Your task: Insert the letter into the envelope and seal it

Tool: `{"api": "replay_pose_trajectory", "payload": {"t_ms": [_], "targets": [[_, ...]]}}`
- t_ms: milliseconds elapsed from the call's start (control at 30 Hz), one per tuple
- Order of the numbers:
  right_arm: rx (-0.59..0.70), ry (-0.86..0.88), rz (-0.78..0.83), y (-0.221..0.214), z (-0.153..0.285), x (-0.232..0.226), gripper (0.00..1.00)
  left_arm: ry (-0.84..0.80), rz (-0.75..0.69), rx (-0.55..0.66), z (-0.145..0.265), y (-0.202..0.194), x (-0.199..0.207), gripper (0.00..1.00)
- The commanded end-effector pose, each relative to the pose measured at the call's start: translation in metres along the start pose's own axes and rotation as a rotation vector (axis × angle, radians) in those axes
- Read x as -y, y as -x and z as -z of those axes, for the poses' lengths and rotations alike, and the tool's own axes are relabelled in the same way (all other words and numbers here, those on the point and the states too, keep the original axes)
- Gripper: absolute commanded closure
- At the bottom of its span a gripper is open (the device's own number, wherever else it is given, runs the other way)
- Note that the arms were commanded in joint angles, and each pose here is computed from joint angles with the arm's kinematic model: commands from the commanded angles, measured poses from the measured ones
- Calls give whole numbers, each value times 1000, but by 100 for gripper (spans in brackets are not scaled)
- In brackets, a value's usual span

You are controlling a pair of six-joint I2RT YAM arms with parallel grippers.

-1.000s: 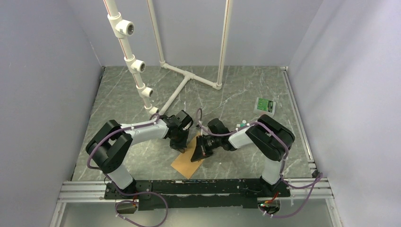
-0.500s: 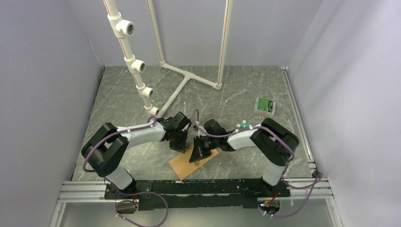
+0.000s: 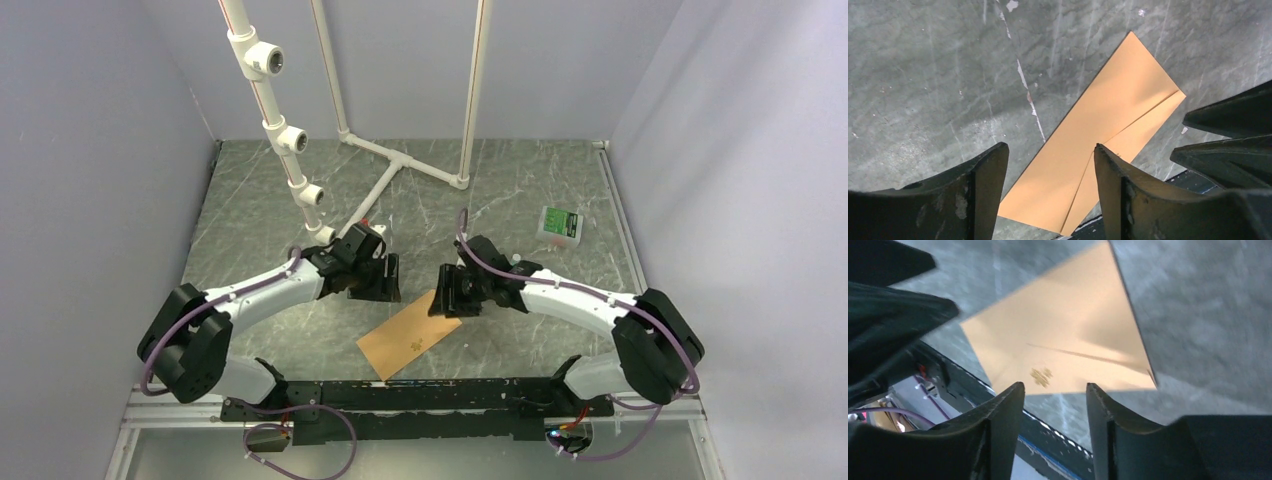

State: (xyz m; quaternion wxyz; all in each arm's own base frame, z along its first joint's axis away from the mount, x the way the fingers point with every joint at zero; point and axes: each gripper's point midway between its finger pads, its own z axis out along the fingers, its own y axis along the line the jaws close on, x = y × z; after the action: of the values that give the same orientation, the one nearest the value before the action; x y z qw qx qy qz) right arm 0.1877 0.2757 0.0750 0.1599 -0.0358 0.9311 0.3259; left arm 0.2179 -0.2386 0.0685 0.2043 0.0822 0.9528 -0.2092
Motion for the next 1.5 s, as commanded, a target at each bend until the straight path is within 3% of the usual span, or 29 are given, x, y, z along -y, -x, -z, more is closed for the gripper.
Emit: {"api": "replay_pose_trajectory", "payload": {"t_ms": [0, 167, 433, 767, 1033, 1300, 1467], "targets": [[-118, -168, -115, -40, 14, 37, 45, -8, -3, -8, -6, -1, -5, 29], [-161, -145, -126, -50, 12, 37, 38, -29, 11, -39, -12, -12, -6, 23], [-181, -136, -118, -41, -18, 38, 39, -28, 28, -88, -16, -27, -12, 24], [-27, -36, -77, 19, -52, 26, 41, -8, 62, -74, -11, -26, -21, 27], [35, 63, 32, 72, -77, -1, 44, 81, 105, 40, 5, -2, -39, 26], [194, -57, 92, 115, -14, -6, 43, 87, 63, 213, 46, 35, -34, 25], [328, -287, 73, 136, 46, 44, 41, 27, 4, 388, 82, 64, -20, 19]]}}
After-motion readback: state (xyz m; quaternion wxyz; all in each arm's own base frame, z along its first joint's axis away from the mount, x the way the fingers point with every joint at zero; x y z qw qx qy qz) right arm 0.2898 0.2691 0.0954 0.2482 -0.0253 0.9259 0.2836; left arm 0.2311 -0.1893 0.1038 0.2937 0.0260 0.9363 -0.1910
